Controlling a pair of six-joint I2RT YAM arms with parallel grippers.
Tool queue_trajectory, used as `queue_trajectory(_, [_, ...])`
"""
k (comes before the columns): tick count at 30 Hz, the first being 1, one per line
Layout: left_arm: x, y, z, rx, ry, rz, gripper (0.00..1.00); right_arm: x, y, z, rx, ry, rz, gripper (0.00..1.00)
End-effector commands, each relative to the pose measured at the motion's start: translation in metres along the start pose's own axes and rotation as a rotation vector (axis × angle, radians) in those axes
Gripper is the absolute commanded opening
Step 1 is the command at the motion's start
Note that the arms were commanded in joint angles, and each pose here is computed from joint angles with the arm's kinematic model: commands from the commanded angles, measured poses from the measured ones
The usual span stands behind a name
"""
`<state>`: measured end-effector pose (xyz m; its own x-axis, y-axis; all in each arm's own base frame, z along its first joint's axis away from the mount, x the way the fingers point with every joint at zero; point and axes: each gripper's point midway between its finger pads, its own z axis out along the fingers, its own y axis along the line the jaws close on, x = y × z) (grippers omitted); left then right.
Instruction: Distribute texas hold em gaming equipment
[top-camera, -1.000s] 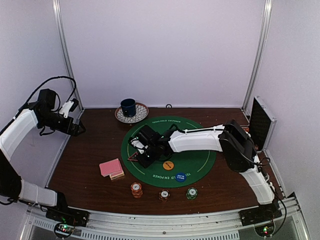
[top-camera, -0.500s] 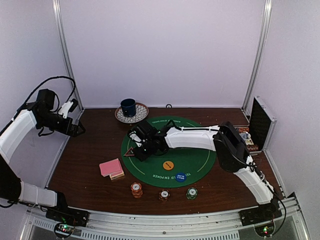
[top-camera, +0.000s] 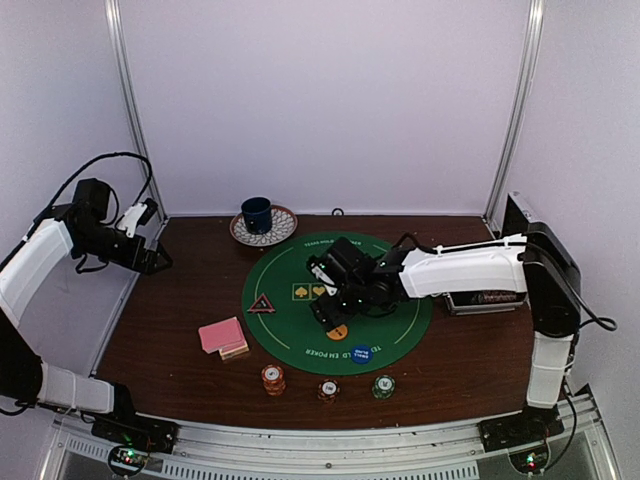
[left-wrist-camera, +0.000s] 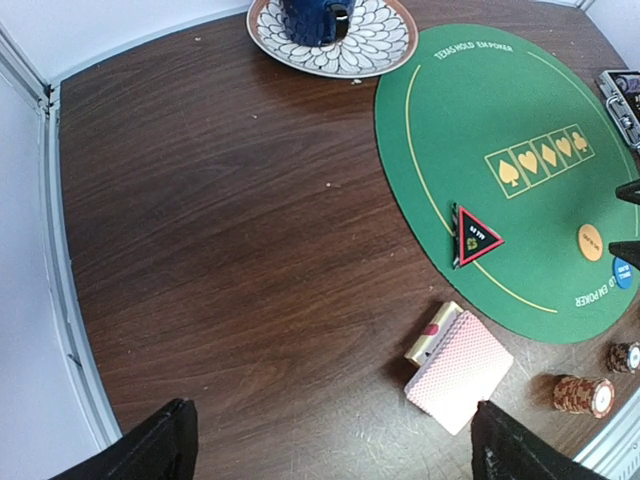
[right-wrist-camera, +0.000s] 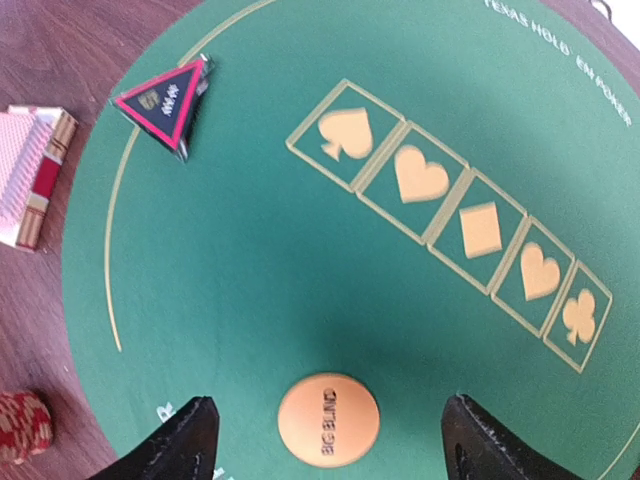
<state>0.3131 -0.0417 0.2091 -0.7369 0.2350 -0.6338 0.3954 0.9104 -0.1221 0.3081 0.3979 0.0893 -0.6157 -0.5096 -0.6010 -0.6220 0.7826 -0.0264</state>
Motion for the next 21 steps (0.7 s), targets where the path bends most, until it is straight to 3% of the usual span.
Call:
queue_trajectory(1, [-0.015, -0.002, -0.008, 0.017, -0.041, 0.026, 0.98, 0.027, -0.011, 0.003, 0.041, 0.032, 0.055, 0.79])
queue_trajectory(6, [-0.016, -0.004, -0.009, 0.026, -0.042, 0.026, 0.97, 0.042, -0.011, 0.011, 0.039, 0.072, 0.065, 0.71])
queue_trajectory(21, [-0.018, -0.006, -0.01, 0.04, -0.049, 0.025, 0.98, 0.073, -0.007, 0.037, 0.028, 0.156, 0.065, 0.69])
